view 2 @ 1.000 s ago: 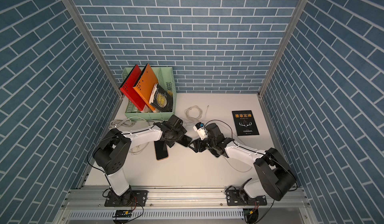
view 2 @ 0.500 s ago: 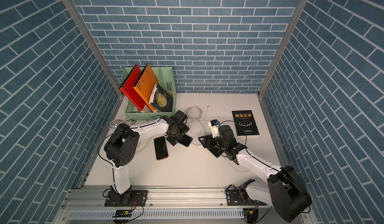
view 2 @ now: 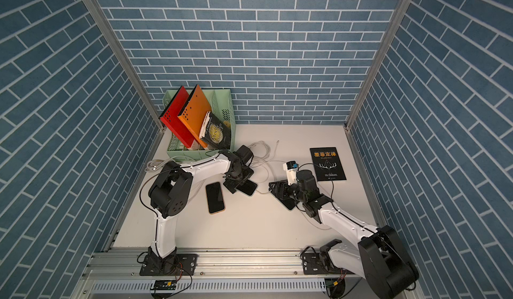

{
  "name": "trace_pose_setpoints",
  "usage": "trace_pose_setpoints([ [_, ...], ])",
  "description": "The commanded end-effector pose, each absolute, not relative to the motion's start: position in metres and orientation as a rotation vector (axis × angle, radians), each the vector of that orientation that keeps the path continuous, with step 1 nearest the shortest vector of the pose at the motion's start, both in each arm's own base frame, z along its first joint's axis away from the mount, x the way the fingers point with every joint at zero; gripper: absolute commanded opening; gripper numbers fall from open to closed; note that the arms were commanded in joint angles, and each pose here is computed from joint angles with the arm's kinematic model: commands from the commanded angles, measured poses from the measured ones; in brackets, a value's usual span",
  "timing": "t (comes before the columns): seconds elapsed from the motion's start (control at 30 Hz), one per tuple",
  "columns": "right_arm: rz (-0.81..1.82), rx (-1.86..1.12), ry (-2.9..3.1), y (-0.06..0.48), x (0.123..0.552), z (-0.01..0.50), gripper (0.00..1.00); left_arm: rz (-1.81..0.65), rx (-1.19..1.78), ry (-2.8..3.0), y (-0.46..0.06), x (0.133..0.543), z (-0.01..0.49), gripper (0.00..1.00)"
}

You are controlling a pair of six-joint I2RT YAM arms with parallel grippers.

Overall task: Unplug the charging cable from the phone
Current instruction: Pick up the phone at the center of the board.

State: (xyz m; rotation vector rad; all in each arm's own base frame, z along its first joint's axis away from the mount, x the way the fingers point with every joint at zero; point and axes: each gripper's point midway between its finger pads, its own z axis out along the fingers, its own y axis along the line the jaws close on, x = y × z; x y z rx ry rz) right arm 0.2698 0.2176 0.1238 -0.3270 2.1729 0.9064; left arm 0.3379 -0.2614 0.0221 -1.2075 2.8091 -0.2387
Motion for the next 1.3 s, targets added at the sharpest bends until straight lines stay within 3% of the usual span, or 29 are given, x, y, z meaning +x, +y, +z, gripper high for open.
trace_pose_setpoints([
  [0.0, 0.915, -0.291, 2.134, 0.212, 0.273, 0.13, 0.71, 0.0, -1.241, 2.899, -0.242, 0.31, -0.011, 0.95],
  [0.4, 0.905, -0.251, 2.12, 0.2, 0.28, 0.132, 0.7, 0.021, -1.217, 2.962, -0.247, 0.306, -0.03, 0.92],
  [0.67, 0.9, -0.216, 2.127, 0.194, 0.283, 0.126, 0.7, 0.016, -1.175, 2.982, -0.249, 0.308, -0.035, 0.67],
  [0.83, 0.898, -0.204, 2.128, 0.194, 0.286, 0.126, 0.69, 0.009, -1.12, 2.947, -0.245, 0.318, -0.02, 0.61],
  [1.27, 0.955, -0.259, 2.148, 0.209, 0.293, 0.13, 0.69, -0.095, -0.966, 2.75, -0.229, 0.35, 0.061, 0.58],
])
